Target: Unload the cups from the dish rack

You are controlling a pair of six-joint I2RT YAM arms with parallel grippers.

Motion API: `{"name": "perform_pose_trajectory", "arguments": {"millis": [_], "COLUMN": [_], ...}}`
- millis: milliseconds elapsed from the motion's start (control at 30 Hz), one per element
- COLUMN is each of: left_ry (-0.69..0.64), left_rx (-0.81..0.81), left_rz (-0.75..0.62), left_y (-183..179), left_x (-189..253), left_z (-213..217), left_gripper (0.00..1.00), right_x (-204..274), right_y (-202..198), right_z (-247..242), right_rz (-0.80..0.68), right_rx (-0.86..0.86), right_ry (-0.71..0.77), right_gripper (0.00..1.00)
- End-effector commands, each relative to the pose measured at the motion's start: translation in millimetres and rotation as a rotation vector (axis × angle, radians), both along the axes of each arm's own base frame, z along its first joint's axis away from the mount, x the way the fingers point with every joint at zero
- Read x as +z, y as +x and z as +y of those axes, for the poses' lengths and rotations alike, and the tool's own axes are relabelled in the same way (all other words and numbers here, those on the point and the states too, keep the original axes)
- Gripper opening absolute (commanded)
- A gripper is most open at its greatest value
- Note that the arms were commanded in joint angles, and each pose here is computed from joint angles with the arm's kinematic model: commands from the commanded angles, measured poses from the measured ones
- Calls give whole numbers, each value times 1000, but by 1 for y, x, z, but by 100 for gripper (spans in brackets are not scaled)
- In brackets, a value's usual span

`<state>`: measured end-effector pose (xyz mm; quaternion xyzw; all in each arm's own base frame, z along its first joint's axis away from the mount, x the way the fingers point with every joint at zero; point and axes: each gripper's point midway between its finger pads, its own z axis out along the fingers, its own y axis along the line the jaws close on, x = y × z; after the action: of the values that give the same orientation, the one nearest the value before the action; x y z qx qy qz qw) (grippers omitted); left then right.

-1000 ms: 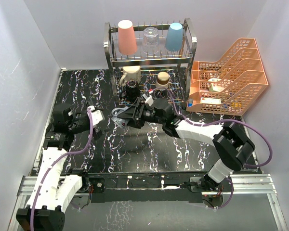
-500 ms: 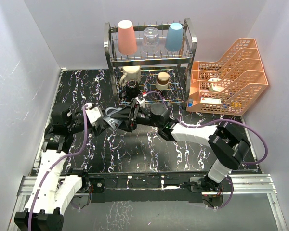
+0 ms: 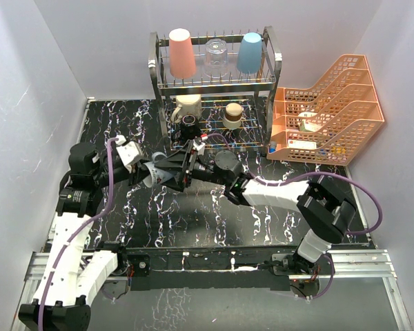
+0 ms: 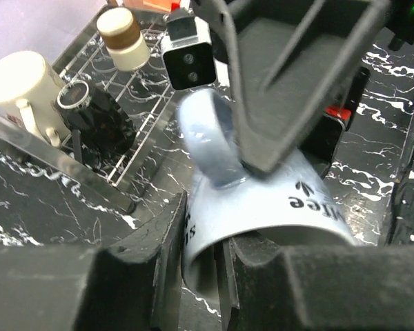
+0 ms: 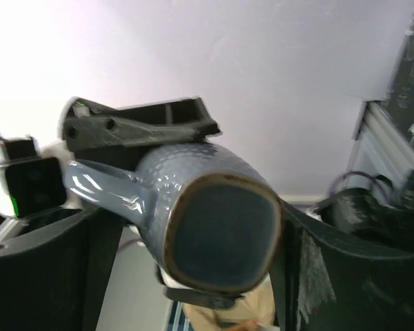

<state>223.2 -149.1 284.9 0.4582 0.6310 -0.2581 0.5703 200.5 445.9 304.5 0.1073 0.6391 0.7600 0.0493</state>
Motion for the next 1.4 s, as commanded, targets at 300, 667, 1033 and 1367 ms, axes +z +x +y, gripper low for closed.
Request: {"name": "perform_pose_trajectory", "arguments": {"millis": [300, 667, 1033, 1367], "left_ry": [166, 477, 544, 546], "left_rx": [496, 770, 812, 793], "left_rz": [373, 595, 864, 923], "left_y": [51, 110, 179, 219], "left_x": [-60, -134, -178, -195], "left_z": [63, 121, 138, 143], "left_gripper": [0, 0, 0, 0], "right_x": [-63, -101, -97, -95], "right_y": [37, 64, 73, 94], "right_z": [-65, -134, -180, -196], "right_rz": [-98, -248, -393, -517], "right_rx": [-187, -349, -458, -498], "right_ry": [-356, -701, -923, -1048], "right_gripper": [98, 98, 98, 98]}}
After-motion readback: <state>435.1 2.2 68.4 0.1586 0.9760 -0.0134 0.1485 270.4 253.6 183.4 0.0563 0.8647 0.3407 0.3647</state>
